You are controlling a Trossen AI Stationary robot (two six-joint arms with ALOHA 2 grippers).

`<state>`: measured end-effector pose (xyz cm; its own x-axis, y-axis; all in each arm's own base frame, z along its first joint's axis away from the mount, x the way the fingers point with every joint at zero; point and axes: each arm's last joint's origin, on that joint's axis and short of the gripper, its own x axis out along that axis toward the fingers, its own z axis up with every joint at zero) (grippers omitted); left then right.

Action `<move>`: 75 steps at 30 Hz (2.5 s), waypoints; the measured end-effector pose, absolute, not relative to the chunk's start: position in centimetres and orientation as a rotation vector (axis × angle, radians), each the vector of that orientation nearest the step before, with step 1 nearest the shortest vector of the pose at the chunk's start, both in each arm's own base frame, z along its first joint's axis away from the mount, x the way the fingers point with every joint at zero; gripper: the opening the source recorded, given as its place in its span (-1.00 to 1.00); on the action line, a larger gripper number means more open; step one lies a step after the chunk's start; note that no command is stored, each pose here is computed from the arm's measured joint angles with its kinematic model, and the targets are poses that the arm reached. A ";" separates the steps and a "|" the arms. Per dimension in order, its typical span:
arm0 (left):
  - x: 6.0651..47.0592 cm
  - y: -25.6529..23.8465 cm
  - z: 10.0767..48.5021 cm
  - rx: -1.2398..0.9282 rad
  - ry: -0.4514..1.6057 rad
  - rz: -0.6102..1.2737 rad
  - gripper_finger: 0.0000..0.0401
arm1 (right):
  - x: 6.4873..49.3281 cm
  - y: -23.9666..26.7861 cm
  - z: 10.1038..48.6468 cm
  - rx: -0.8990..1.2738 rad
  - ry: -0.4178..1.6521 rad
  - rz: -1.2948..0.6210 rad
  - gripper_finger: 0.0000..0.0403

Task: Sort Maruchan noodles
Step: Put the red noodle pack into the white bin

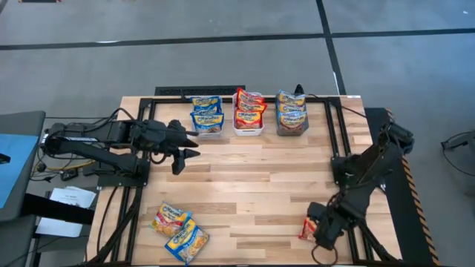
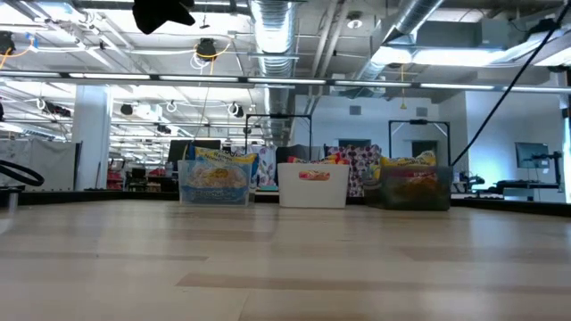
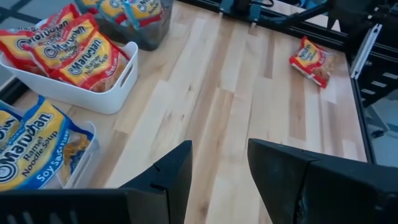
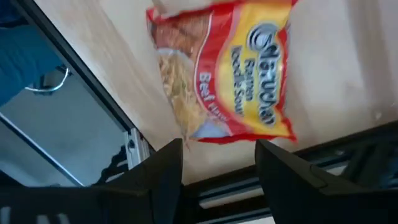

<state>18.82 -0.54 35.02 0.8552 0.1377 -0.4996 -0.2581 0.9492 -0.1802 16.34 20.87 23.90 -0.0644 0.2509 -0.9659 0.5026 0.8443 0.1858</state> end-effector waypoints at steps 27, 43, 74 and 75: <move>18.8 -0.7 35.0 -0.242 0.504 0.202 -0.28 | 16.7 24.4 15.5 0.590 1.650 -0.448 0.09; 18.8 -0.7 35.0 -0.234 0.506 0.200 -0.28 | 18.6 22.8 14.8 0.693 1.702 -0.474 -0.93; 18.8 -0.7 35.0 -0.242 0.508 0.202 -0.28 | 28.7 15.9 24.4 0.312 1.244 -0.536 -0.99; 18.8 -0.7 35.0 -0.242 0.508 0.202 -0.28 | 29.1 15.2 24.7 0.292 1.233 -0.535 -0.99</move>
